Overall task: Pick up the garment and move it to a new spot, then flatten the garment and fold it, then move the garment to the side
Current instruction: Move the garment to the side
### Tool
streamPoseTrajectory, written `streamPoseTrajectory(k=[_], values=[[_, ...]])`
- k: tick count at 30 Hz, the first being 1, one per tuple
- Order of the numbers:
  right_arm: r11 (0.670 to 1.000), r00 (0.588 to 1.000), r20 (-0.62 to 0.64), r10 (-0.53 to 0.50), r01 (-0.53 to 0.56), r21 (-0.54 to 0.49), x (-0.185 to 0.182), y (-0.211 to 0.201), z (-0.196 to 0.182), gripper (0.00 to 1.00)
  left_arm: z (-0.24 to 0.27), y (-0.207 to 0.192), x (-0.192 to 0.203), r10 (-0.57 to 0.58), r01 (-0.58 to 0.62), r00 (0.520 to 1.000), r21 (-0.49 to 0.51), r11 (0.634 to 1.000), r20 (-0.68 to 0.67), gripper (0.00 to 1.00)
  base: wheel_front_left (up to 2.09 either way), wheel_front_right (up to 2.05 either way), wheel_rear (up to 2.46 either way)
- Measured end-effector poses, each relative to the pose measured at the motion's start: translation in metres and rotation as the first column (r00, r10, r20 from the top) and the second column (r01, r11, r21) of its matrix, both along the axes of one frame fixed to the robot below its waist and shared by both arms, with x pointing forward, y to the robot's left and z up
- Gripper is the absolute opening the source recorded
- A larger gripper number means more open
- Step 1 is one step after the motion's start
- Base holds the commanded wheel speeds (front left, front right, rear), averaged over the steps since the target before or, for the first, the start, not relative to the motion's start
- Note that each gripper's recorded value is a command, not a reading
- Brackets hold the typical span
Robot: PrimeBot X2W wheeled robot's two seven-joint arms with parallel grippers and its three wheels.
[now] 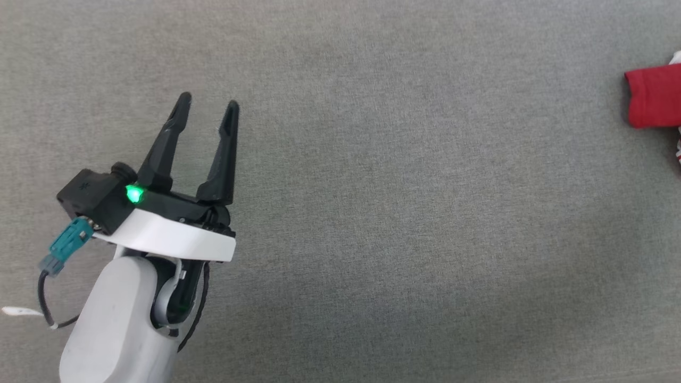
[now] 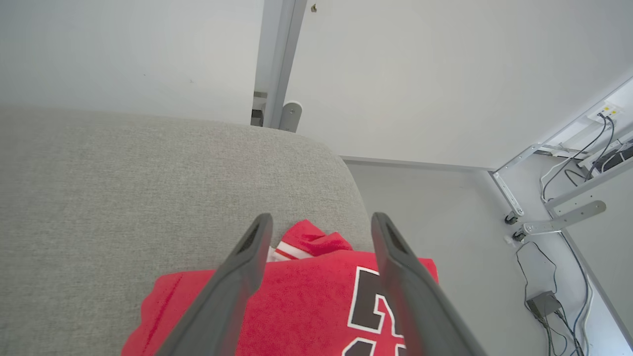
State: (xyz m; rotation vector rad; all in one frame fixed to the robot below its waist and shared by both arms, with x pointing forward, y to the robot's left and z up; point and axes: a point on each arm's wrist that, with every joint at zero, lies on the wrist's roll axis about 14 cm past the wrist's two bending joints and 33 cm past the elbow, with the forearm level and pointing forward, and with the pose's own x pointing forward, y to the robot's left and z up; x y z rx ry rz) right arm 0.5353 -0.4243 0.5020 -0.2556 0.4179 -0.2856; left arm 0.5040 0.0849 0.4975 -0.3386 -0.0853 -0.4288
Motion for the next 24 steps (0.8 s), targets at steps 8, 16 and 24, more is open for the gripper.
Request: streamPoseTrajectory(k=[8, 16, 24], values=[[0.989, 0.982, 0.140, 0.127, -0.137, 0.063, 0.003, 0.051, 0.008, 1.00, 0.014, 0.029, -0.013, 0.089, -0.089, 0.996, 0.006, 0.996, 0.018, 1.00, 0.00, 0.00, 0.00], [0.962, 0.940, 0.258, 0.223, -0.255, 0.096, -0.004, 0.093, 0.016, 1.00, 0.026, 0.053, -0.027, 0.173, -0.174, 0.984, 0.017, 0.985, 0.043, 1.00, 0.00, 0.00, 0.00], [0.931, 0.899, 0.349, 0.265, -0.333, 0.151, -0.022, 0.130, 0.020, 1.00, 0.043, 0.076, -0.044, 0.253, -0.255, 0.964, 0.014, 0.967, 0.084, 1.00, 0.00, 0.00, 0.00]])
